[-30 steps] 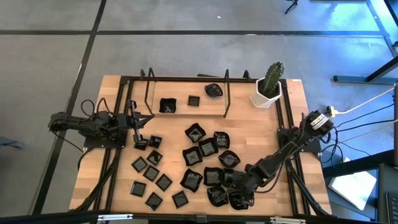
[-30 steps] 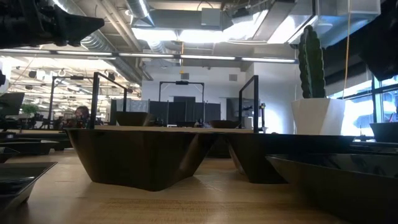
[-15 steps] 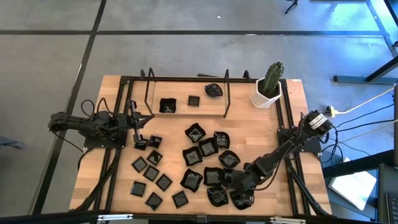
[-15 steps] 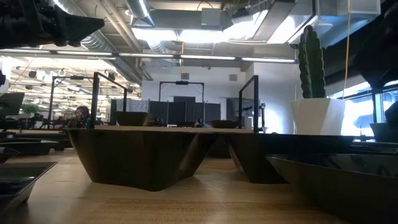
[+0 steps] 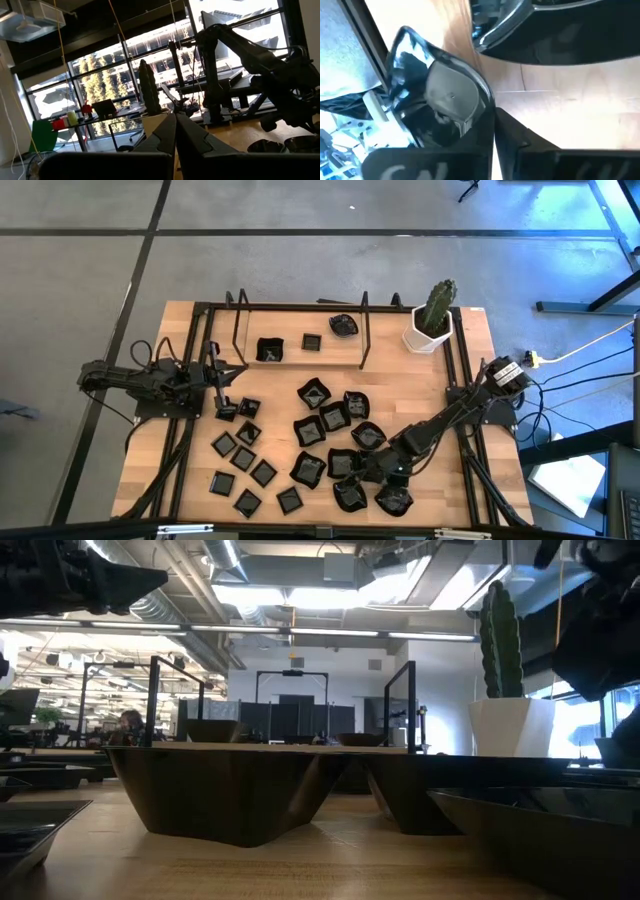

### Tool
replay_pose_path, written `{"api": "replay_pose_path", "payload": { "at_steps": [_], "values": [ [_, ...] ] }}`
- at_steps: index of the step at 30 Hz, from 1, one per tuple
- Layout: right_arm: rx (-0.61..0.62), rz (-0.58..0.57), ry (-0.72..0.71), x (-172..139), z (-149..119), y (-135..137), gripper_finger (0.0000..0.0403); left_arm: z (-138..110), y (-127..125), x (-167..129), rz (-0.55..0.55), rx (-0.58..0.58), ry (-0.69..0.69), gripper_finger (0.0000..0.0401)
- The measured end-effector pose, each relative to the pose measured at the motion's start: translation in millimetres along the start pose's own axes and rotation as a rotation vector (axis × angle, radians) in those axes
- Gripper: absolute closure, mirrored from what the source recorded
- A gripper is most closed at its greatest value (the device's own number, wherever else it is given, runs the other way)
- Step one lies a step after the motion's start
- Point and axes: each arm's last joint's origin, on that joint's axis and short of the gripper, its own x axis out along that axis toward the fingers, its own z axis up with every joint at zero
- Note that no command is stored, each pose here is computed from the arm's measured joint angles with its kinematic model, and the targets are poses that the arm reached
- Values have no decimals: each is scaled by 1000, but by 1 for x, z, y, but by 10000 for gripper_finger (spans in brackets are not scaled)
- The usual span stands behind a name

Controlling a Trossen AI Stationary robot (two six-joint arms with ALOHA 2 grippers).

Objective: Pick & Place Mini shaped plates
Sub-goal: Stack the leaf-shaped plate on top of the leaf-shaped plate on the shelf

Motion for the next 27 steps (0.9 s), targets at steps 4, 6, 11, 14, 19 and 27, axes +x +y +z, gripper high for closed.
{"api": "replay_pose_path", "payload": {
  "at_steps": [4,6,11,14,19,27],
  "values": [
    [-63,11,-13,-10,5,12,398,0,0,0,4,0,2,396],
    [-80,25,-40,-21,9,23,398,0,0,0,3,1,3,397],
    [-131,-39,-79,-57,15,49,400,0,0,0,3,1,3,394],
    [-204,-121,-138,-86,18,65,401,0,0,0,3,1,4,393],
    [-299,-348,-283,-144,30,72,401,0,0,0,3,1,4,397],
    [-268,-585,-551,-246,72,36,402,0,0,0,3,1,4,393]
  ]
}}
